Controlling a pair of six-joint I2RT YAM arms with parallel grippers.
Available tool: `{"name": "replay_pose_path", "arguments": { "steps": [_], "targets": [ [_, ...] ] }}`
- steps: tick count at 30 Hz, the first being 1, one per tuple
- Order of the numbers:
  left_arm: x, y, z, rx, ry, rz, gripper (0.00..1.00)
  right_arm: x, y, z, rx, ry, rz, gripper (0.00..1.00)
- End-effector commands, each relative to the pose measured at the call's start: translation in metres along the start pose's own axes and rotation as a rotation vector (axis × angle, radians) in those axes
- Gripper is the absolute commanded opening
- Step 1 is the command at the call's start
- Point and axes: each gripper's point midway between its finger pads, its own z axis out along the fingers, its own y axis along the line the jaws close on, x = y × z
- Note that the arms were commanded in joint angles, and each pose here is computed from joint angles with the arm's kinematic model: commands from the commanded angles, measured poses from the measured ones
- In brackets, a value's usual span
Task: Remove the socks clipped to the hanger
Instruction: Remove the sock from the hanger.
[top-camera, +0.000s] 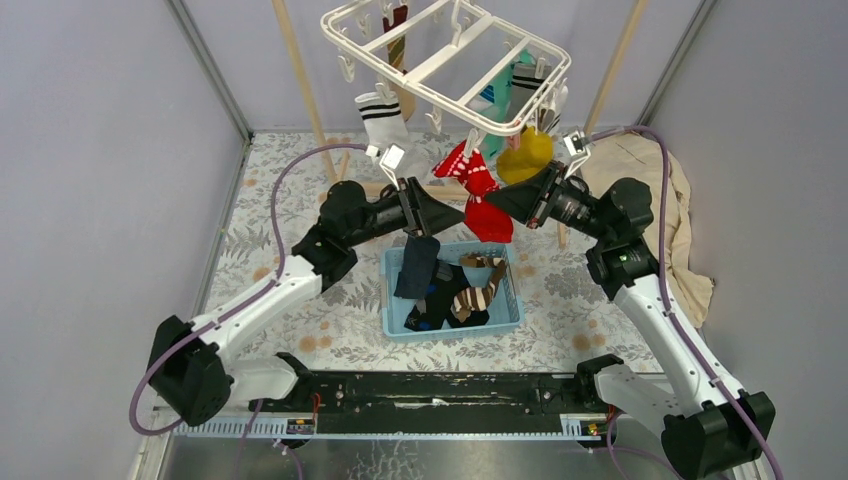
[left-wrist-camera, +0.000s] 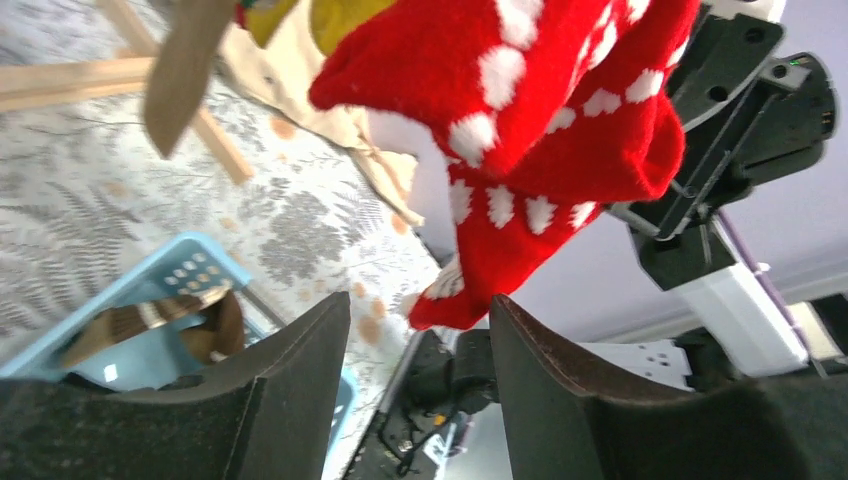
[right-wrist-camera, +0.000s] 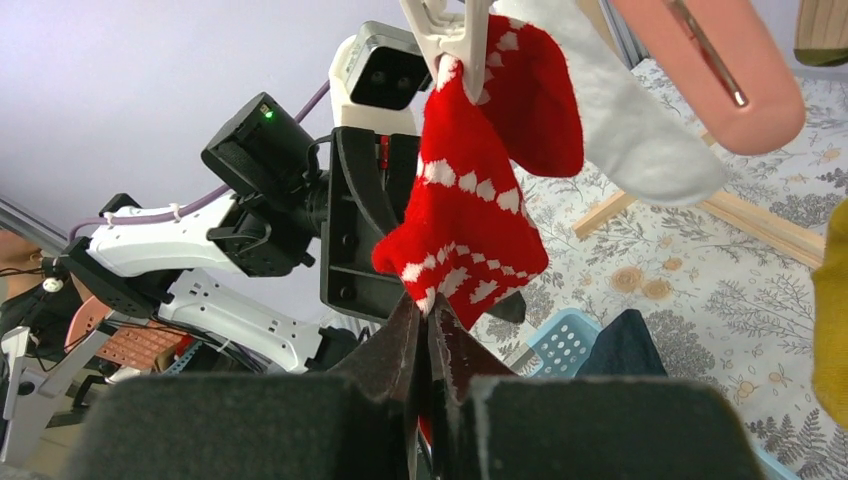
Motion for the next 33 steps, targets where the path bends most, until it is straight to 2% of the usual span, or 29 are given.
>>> {"name": "replay_pose_path", "arguments": {
  "steps": [1, 8, 17, 25, 30, 33],
  "targets": [
    [-0.021, 0.011, -0.018, -0.164, -0.068, 0.115, 0.63, -0.025, 0.026, 0.000, -0.046, -0.052, -0.071, 0.00],
    [-0.029, -0.018, -0.025, -0.056, -0.112, 0.147, 0.70, -0.032, 0.024, 0.004, -0.029, -0.087, -0.025, 0.00],
    [-0.013, -0.014, -0.012, -0.006, -0.113, 0.176, 0.72, -0.044, 0.026, 0.014, -0.037, -0.140, 0.071, 0.00],
    [-0.018, -0.022, -0.002, 0.029, -0.160, 0.227, 0.76, -0.041, 0.018, 0.025, -0.002, -0.142, 0.138, 0.00],
    [-0.019, -0.026, 0.002, 0.054, -0.193, 0.249, 0.76, -0.039, 0.013, 0.029, 0.027, -0.145, 0.153, 0.00],
    [-0.023, -0.029, 0.002, 0.059, -0.226, 0.259, 0.71, -0.035, 0.009, 0.031, 0.044, -0.138, 0.156, 0.00]
  ]
}}
